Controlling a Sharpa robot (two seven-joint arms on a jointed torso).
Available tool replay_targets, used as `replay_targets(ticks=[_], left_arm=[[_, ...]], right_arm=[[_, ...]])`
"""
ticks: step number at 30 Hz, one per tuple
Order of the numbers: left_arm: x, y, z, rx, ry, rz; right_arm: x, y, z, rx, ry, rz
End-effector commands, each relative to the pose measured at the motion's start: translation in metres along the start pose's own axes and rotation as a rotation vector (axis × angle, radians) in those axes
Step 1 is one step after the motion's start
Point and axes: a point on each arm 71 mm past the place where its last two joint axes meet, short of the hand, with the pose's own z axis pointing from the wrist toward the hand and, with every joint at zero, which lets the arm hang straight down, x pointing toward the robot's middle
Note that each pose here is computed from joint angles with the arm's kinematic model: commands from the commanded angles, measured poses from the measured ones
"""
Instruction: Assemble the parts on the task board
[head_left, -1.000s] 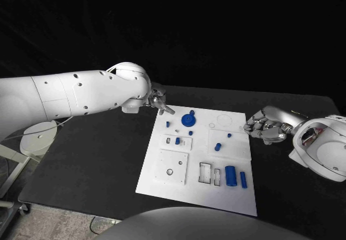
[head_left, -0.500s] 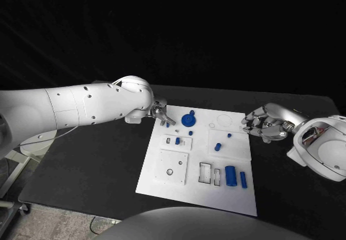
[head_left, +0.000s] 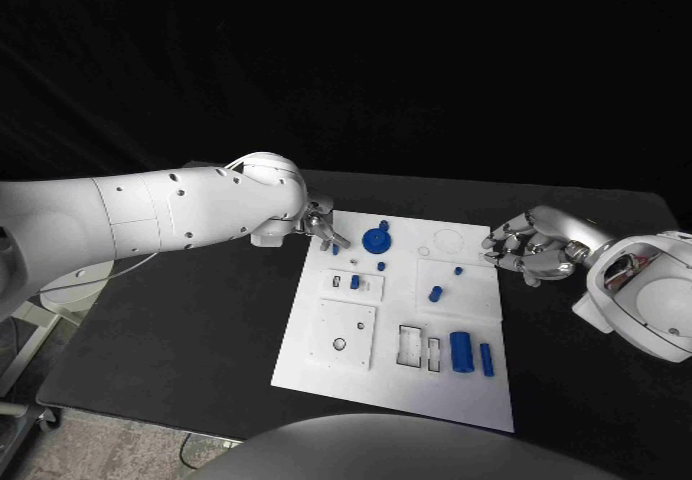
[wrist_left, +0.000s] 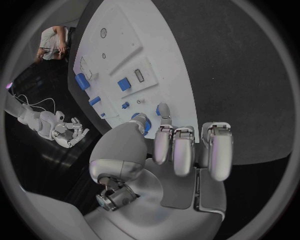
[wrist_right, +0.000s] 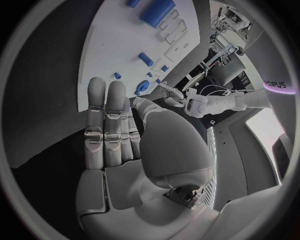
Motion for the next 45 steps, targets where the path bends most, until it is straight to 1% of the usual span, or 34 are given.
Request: replay_targets(ticks=[1,5,8,13,16,23,32,45], left_arm=[[-0.0005,-0.0007,0.0008,0.003,-0.003,0.013],[-0.0014,-0.0009,0.002,0.0,-0.007,0.013],[-0.0018,-0.0016,0.0029,0.0,-0.009,0.013],[-0.0017,-0.0033,0.0049,0.001,-0.012,0.009],[-0.0011,-0.0037,0.0062,0.0,-0.009,0.008],[0.0003,-0.0016,0.0088,-0.008,-0.004,0.005],[0.0,0.0023,0.0106,-0.019,-0.005,0.001],[0.0006,-0.0023,0.0109,-0.006,-0.008,-0.008]], right_arm=[[0.002,-0.001,0.0,0.001,0.017,0.004],[0.003,-0.001,0.0,-0.001,0.016,0.005],[0.002,0.0,0.0,-0.01,-0.002,0.01],[-0.001,0.0,0.0,-0.028,-0.047,0.027],[-0.002,0.0,0.0,-0.031,-0.058,0.031],[-0.002,-0.002,-0.001,-0.031,-0.058,0.034],[0.0,-0.005,-0.002,-0.021,-0.042,0.032],[0.002,-0.006,-0.002,-0.012,-0.023,0.029]])
